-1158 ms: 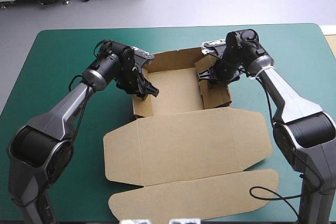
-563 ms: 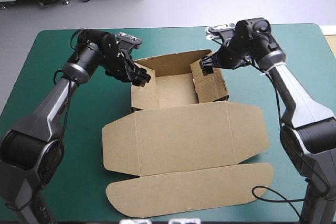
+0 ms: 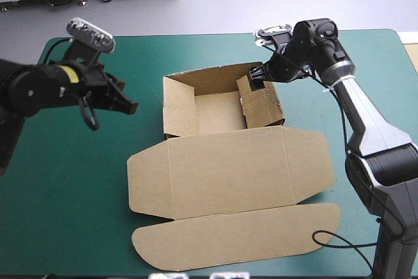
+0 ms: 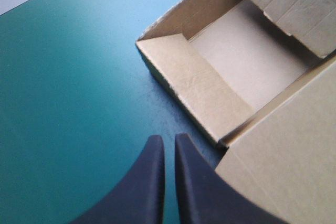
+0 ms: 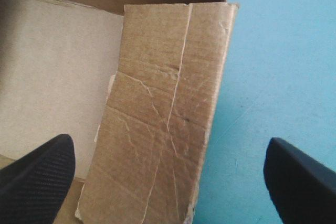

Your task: Fold the box

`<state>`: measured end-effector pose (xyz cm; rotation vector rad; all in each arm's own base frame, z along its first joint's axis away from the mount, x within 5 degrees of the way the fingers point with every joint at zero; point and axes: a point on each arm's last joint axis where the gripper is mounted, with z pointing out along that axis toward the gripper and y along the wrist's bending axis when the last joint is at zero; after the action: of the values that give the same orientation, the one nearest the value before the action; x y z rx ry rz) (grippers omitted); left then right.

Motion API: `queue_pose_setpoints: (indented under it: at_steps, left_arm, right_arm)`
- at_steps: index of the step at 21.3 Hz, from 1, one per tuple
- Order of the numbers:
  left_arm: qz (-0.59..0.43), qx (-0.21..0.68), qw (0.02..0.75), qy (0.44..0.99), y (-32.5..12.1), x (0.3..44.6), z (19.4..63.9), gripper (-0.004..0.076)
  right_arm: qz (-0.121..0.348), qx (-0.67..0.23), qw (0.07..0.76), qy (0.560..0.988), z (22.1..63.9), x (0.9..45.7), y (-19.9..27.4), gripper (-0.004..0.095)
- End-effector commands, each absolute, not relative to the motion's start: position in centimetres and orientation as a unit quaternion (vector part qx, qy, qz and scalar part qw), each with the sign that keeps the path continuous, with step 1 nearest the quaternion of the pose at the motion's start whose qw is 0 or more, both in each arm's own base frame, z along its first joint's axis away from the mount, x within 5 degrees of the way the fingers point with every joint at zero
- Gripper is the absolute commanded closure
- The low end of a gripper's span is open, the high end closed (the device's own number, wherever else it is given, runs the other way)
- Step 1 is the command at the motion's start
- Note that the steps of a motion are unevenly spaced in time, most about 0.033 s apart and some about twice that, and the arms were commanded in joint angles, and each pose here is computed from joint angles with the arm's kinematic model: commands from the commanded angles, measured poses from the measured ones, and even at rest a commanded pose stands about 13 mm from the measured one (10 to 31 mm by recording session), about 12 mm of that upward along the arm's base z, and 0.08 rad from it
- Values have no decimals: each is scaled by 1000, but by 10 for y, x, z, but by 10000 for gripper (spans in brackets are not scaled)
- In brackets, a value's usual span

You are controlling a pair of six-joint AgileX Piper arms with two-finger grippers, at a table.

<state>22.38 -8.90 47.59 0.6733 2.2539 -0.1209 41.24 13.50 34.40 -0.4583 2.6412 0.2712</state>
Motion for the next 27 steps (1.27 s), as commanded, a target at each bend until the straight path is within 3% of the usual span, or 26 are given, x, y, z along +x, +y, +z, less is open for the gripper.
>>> queue_pose_setpoints:
  at_steps: [1,5,7,8,9,10,11,12,13,18,22,27]
  left_arm:
    - [-25,261,384,885,-69,182,474,731]
    - [-18,245,351,904,-56,155,442,733]
    - [-19,223,317,922,-49,139,412,733]
    - [-18,211,301,930,-45,131,393,733]
    - [-19,202,295,934,-44,128,386,733]
    - [-16,189,286,939,-41,123,370,733]
    - [-14,185,279,942,-41,122,364,733]
    - [-11,185,258,948,-40,121,351,733]
    - [-10,179,241,954,-40,120,340,732]
    - [-15,172,243,954,-42,124,324,732]
    - [-19,172,263,949,-43,128,325,732]
    - [-17,173,264,949,-43,128,325,732]
  right_arm:
    - [104,-167,234,952,352,414,132,6]
    - [132,-162,199,957,324,426,141,7]
    - [143,-165,185,958,312,430,145,58]
    - [140,-170,182,958,309,432,145,172]
    - [138,-170,181,959,307,432,145,220]
    - [125,-175,182,959,306,433,143,419]
    - [117,-183,184,959,306,434,142,535]
    - [98,-198,186,957,305,434,139,769]
    - [78,-203,189,958,306,435,135,924]
    - [55,-165,208,963,314,448,85,926]
    - [21,-64,249,966,335,458,-12,926]
    - [-24,35,252,967,338,446,-110,926]
